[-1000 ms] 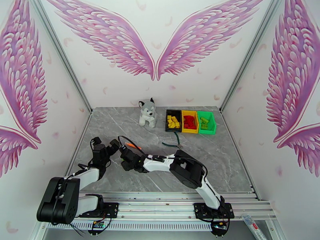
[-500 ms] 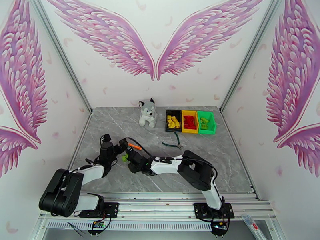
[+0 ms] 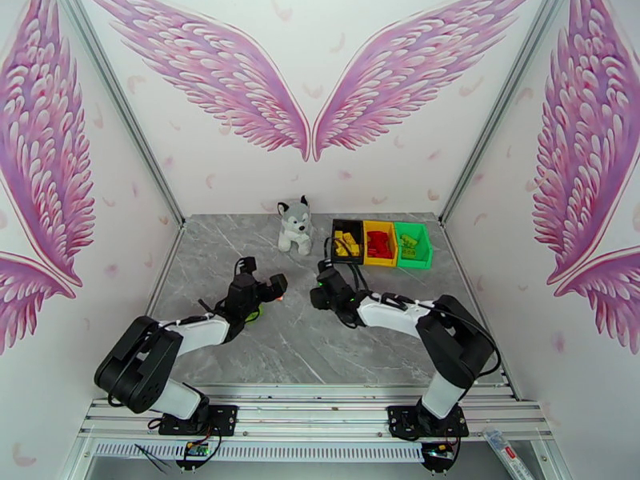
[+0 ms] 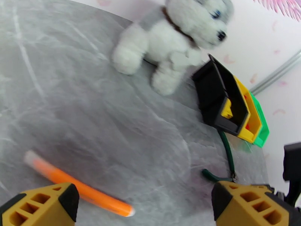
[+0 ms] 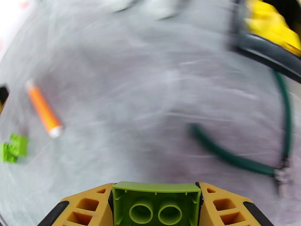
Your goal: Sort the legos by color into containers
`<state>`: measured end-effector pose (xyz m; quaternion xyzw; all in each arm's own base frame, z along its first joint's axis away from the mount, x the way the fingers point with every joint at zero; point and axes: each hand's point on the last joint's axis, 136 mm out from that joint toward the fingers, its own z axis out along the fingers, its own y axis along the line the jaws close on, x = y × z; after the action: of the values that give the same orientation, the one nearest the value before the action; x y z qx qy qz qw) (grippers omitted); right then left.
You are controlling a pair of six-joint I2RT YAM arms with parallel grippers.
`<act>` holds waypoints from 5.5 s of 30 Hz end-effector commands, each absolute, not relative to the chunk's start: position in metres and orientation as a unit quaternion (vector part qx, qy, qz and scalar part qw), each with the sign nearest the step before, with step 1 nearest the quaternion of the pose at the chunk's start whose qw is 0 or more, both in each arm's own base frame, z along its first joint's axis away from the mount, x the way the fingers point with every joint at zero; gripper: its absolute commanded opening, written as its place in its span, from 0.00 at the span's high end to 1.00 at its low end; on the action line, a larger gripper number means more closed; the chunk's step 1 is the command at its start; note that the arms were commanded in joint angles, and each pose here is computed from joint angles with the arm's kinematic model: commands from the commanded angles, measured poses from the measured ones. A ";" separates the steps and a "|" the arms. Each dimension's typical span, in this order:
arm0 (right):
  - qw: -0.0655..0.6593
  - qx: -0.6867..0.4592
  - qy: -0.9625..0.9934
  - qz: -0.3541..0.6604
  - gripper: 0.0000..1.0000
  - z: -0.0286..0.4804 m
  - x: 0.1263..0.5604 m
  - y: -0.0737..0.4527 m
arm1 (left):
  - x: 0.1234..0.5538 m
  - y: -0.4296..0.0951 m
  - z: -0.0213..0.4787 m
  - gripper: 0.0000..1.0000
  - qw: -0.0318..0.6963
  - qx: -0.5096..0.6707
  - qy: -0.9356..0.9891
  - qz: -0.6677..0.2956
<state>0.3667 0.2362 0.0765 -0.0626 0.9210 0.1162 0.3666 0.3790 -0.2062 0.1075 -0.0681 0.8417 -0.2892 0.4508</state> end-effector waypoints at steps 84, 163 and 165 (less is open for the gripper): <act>0.307 -0.323 0.873 0.197 0.17 0.038 0.294 0.458 | 0.348 -0.011 0.106 0.01 0.511 -0.297 0.794 -0.146; 0.460 0.381 0.798 0.085 0.86 0.130 0.499 -0.062 | 0.399 -0.491 0.169 0.01 0.457 0.260 0.773 -0.354; 0.461 0.391 0.792 0.085 0.85 0.131 0.506 -0.071 | 0.401 -0.492 0.172 0.01 0.459 0.262 0.772 -0.352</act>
<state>0.4951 -0.0634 0.1316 0.3723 0.7999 0.0737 0.4649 0.3967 -0.4892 0.1787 0.2470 0.7670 -0.3649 0.4665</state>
